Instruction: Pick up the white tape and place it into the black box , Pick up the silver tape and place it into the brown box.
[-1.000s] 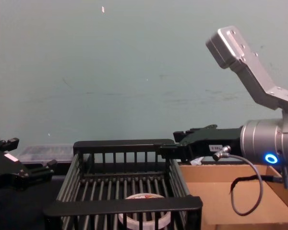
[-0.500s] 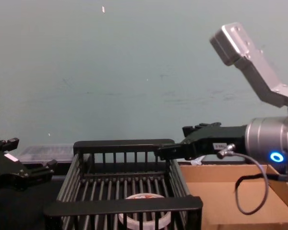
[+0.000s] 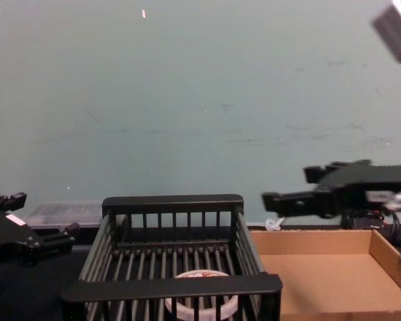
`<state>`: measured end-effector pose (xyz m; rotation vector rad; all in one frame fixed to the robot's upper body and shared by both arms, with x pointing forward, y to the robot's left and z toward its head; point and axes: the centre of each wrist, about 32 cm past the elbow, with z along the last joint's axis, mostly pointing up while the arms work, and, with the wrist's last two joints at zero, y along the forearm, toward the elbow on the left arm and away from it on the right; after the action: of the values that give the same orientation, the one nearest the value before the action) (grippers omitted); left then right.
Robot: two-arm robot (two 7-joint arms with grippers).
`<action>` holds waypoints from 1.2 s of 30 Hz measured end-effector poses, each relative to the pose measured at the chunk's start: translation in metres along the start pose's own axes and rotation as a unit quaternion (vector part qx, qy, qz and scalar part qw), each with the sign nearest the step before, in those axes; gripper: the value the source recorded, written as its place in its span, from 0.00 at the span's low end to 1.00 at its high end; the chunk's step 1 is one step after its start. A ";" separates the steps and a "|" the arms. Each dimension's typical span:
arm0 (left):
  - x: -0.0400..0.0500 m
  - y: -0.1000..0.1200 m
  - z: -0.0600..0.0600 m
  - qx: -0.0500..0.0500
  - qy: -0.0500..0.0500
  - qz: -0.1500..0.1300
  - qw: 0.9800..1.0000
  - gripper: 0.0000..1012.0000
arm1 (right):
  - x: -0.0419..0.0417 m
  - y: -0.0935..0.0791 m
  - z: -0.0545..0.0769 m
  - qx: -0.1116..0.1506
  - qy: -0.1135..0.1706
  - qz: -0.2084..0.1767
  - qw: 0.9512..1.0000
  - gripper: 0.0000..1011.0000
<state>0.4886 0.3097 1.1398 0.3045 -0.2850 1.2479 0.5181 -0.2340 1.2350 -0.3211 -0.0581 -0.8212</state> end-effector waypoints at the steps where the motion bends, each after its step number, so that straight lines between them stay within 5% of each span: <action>1: 0.0000 0.000 0.000 0.000 0.000 0.000 1.000 0.99 | 0.0003 -0.004 0.000 -0.002 0.000 0.001 1.000 0.99; 9: 0.0000 0.000 0.000 0.000 0.000 0.000 1.000 0.99 | -0.0017 -0.046 -0.007 -0.027 0.007 0.015 0.999 0.99; 15: 0.0000 0.000 0.000 0.000 0.000 0.000 1.000 0.99 | -0.0136 -0.069 -0.020 -0.058 0.033 0.043 0.997 0.99; 25: 0.0000 0.000 0.000 0.000 0.000 0.000 1.000 0.99 | -0.0322 -0.077 -0.039 -0.100 0.064 0.086 0.989 0.99; 36: 0.0000 0.000 0.000 0.000 0.000 0.000 1.000 0.99 | -0.0370 -0.072 -0.054 -0.136 0.057 0.112 0.983 0.99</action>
<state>0.4886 0.3097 1.1398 0.3044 -0.2851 1.2480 0.4368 -0.2697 1.1954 -0.5278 0.1959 -0.6223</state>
